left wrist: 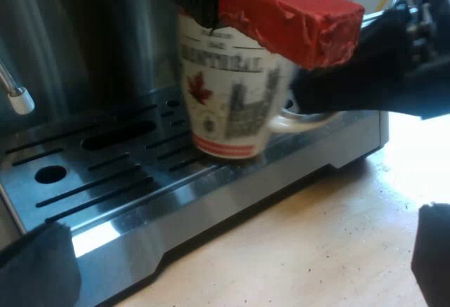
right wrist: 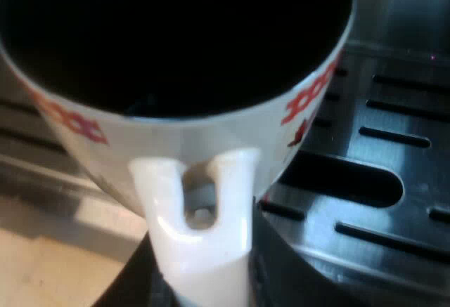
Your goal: Place mug into machine
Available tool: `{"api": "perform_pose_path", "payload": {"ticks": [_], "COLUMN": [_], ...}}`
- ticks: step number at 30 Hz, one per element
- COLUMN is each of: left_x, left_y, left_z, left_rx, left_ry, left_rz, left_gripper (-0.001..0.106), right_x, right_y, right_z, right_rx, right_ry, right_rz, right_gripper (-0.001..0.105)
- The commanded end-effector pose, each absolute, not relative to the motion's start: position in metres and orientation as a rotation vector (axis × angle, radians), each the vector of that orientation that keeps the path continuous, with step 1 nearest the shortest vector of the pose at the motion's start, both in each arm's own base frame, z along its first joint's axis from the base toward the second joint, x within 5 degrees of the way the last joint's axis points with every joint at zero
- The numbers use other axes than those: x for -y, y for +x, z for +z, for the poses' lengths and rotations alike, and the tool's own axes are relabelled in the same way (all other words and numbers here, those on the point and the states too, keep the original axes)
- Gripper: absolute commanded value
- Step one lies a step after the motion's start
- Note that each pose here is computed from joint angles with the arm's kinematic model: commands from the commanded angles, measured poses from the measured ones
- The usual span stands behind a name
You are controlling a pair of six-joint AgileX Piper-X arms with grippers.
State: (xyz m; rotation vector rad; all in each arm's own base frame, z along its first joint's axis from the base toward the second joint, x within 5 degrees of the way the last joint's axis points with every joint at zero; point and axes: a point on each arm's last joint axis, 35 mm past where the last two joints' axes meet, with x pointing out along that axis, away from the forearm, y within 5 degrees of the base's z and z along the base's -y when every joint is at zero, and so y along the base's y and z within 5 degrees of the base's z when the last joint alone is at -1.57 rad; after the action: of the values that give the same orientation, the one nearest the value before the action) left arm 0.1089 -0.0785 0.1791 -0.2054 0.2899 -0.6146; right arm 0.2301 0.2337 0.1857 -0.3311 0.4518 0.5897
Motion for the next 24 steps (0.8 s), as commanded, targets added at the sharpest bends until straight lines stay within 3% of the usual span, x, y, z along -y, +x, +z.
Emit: {"api": "perform_pose_path", "payload": {"ticks": [1,12,13,15,18,24], "left_x": [0.0794,0.0794,0.0794,0.0794,0.0794,0.0794], "left_y": [0.1093,0.1093,0.1093,0.1093,0.1093,0.1093], "left_z": [0.1835,0.1835,0.1835,0.1835,0.1835,0.1835], "left_rx": [-0.27,-0.271,-0.271,-0.271,-0.271,-0.271], "left_ry": [-0.226,-0.231,-0.231,-0.231,-0.231,-0.231], "left_rz": [-0.625,-0.624,-0.624,-0.624,-0.624,-0.624], "left_gripper": [0.098,0.098,0.098,0.098,0.098,0.098], "right_x": [-0.2503,-0.2533,-0.2534,-0.2539,-0.2545,-0.2543], "right_y": [0.2411,0.246,0.2461,0.2466,0.2471,0.247], "right_z": [0.2074,0.2074,0.2077,0.2094,0.2114,0.2108], "right_rx": [-0.305,-0.29,-0.288,-0.272,-0.255,-0.265], "right_ry": [-0.37,-0.376,-0.374,-0.366,-0.356,-0.345], "right_rz": [0.697,0.654,0.653,0.653,0.654,0.65], "right_gripper": [0.0,0.002,0.004,0.02,0.048,0.05]}}
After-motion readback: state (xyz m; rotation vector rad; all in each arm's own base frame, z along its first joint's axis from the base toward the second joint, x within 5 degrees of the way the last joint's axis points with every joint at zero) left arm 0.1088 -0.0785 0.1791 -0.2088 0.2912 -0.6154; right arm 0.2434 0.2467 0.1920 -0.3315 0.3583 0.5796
